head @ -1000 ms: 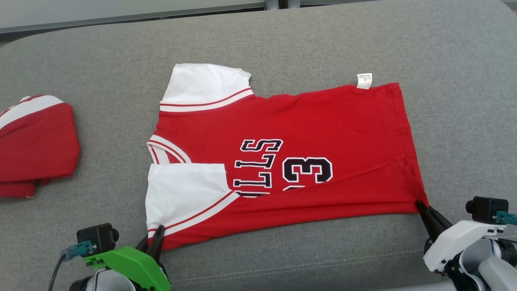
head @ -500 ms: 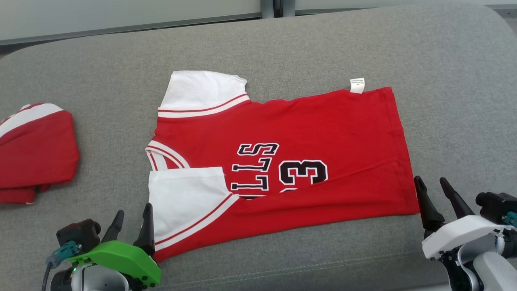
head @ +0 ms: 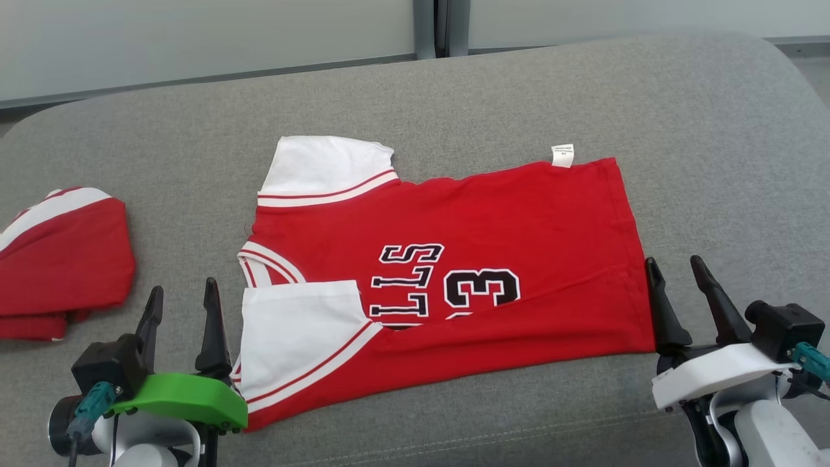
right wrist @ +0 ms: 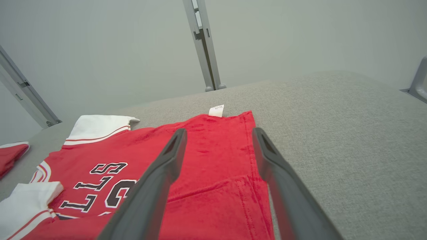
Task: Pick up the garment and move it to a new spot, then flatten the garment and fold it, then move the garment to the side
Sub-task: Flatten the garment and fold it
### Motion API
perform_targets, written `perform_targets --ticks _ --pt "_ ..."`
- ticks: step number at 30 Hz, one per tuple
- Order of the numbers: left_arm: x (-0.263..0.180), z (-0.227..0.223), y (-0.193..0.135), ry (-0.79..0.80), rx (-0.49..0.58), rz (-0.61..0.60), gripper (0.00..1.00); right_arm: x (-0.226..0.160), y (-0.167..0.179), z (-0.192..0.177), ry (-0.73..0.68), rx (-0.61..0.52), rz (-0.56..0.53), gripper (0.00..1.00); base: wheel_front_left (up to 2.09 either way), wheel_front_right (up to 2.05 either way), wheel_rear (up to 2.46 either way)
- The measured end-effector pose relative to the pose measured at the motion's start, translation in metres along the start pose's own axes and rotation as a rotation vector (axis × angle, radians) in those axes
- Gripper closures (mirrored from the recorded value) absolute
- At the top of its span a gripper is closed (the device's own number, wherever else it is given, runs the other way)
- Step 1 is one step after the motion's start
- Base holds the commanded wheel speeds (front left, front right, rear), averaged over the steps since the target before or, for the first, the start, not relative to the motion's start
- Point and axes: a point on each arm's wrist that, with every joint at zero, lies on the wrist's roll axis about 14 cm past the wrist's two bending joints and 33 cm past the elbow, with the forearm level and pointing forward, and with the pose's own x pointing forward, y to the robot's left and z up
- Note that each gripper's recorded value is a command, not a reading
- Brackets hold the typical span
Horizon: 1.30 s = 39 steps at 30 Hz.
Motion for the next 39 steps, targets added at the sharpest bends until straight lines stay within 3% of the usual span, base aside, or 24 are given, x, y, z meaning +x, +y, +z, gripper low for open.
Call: perform_targets --ticks 9,19,39 --pt "-0.009 0.024 -0.007 -0.107 0.044 -0.007 0.0 -0.013 0.015 0.013 -0.05 -0.026 0.018 0.0 0.0 0.0 0.0" --pt "-0.004 0.02 -0.02 -0.067 0.055 -0.06 0.0 -0.021 0.019 0.017 -0.062 -0.018 0.005 0.0 0.0 0.0 0.0" --pt "0.116 0.002 -0.059 0.172 0.075 -0.28 0.0 0.047 -0.013 0.003 0.015 -0.053 -0.006 0.0 0.0 0.0 0.0"
